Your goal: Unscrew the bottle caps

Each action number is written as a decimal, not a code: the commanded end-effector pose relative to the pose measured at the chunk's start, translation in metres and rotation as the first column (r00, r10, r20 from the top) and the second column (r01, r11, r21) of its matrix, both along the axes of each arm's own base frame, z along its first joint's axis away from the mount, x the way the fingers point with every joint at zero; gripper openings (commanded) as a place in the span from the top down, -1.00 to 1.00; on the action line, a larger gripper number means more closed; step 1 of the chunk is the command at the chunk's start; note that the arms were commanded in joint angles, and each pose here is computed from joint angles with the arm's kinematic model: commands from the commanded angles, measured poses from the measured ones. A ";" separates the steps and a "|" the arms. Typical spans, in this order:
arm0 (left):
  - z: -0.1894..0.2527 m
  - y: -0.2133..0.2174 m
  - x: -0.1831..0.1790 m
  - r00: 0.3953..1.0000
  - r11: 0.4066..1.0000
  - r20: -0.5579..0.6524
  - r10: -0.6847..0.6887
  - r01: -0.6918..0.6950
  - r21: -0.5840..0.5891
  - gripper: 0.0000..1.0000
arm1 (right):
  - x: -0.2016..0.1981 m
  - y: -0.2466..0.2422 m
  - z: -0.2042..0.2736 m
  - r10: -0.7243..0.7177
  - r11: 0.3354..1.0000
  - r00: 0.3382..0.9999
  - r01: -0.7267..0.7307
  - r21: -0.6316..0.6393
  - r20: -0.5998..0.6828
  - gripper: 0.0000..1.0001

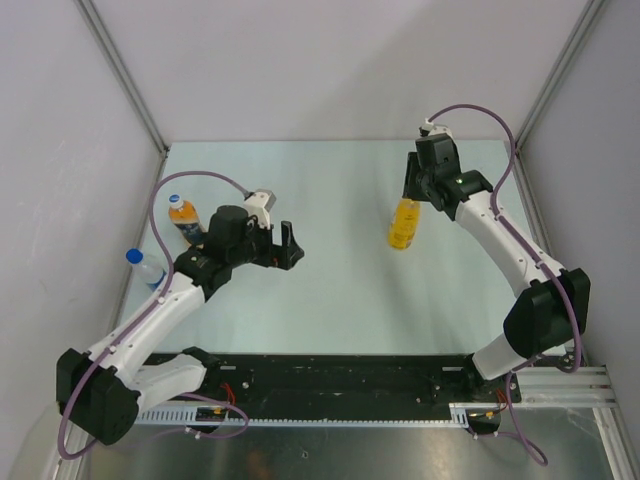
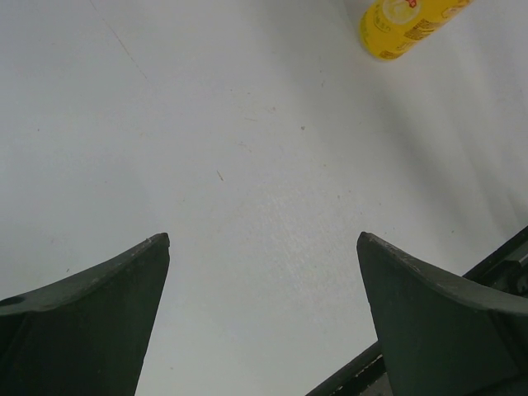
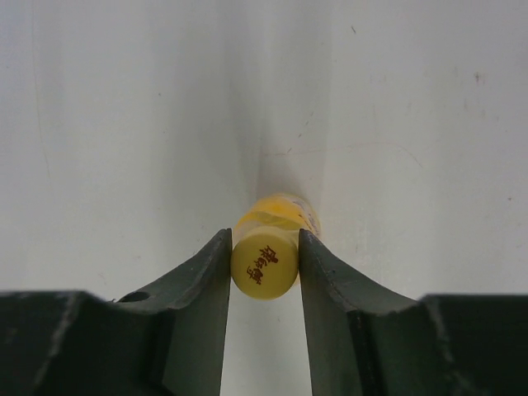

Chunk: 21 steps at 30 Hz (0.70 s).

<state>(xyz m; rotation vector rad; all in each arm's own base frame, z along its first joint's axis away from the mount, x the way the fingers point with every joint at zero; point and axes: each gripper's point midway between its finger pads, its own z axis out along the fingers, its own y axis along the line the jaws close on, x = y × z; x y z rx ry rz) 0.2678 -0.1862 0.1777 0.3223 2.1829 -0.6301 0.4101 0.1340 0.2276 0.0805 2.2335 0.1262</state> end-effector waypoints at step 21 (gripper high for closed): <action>0.104 -0.009 0.022 0.948 0.995 0.301 -0.098 0.098 0.016 -0.99 | -0.035 0.075 0.099 0.395 0.819 0.888 -0.457 0.348 0.236 0.85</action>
